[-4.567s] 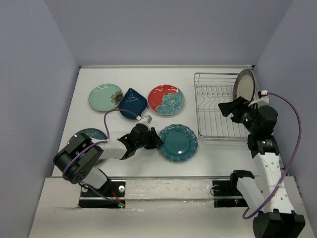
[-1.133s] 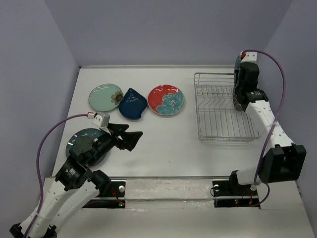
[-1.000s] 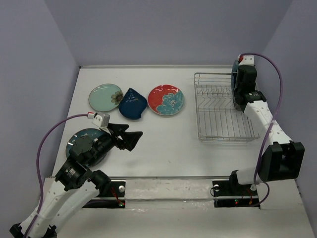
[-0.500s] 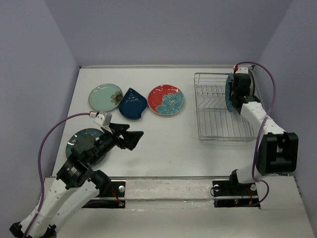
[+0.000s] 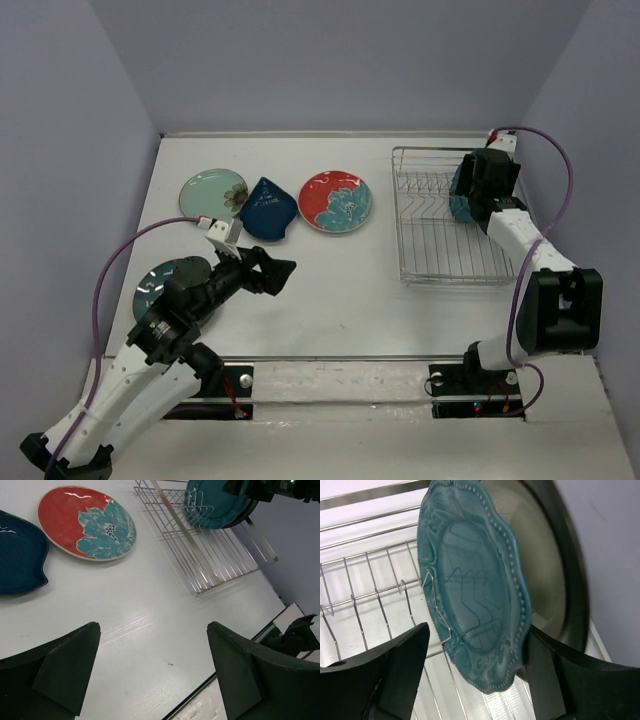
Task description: Load the plates into the dish rack
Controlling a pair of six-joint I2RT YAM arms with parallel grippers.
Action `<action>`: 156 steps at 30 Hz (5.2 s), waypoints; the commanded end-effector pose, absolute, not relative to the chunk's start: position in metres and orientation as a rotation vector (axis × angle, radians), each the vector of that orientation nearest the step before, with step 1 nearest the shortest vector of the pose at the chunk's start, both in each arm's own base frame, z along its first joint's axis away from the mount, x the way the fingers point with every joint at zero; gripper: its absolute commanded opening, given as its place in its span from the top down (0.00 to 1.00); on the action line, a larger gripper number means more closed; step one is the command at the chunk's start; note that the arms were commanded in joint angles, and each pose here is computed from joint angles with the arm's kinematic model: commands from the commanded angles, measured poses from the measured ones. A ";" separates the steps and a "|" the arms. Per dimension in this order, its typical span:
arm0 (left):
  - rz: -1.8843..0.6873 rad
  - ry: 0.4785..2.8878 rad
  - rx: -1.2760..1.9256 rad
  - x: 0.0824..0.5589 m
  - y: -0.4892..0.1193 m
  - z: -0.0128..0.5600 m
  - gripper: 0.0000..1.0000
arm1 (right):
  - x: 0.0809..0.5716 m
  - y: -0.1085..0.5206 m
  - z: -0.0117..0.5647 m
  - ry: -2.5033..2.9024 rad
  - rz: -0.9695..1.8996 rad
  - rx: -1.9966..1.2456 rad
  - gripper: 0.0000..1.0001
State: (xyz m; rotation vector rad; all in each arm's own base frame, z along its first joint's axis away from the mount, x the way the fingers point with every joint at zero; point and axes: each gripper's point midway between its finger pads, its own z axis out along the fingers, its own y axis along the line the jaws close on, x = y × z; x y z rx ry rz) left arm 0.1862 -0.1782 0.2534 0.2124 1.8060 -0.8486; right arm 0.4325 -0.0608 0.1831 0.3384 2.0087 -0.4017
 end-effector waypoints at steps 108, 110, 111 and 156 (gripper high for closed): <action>-1.154 1.541 -0.380 0.231 -0.142 0.234 0.94 | 0.250 0.372 0.214 1.940 1.356 -0.214 0.00; -1.205 1.539 -0.361 0.226 -0.148 0.235 0.94 | 0.252 0.373 0.210 1.953 1.342 -0.215 0.00; -1.243 1.540 -0.357 0.223 -0.152 0.233 0.94 | 0.254 0.376 0.208 1.956 1.343 -0.220 0.01; -0.748 1.700 0.162 0.205 -0.148 0.277 0.05 | 0.452 0.044 0.322 2.177 -0.312 0.041 0.93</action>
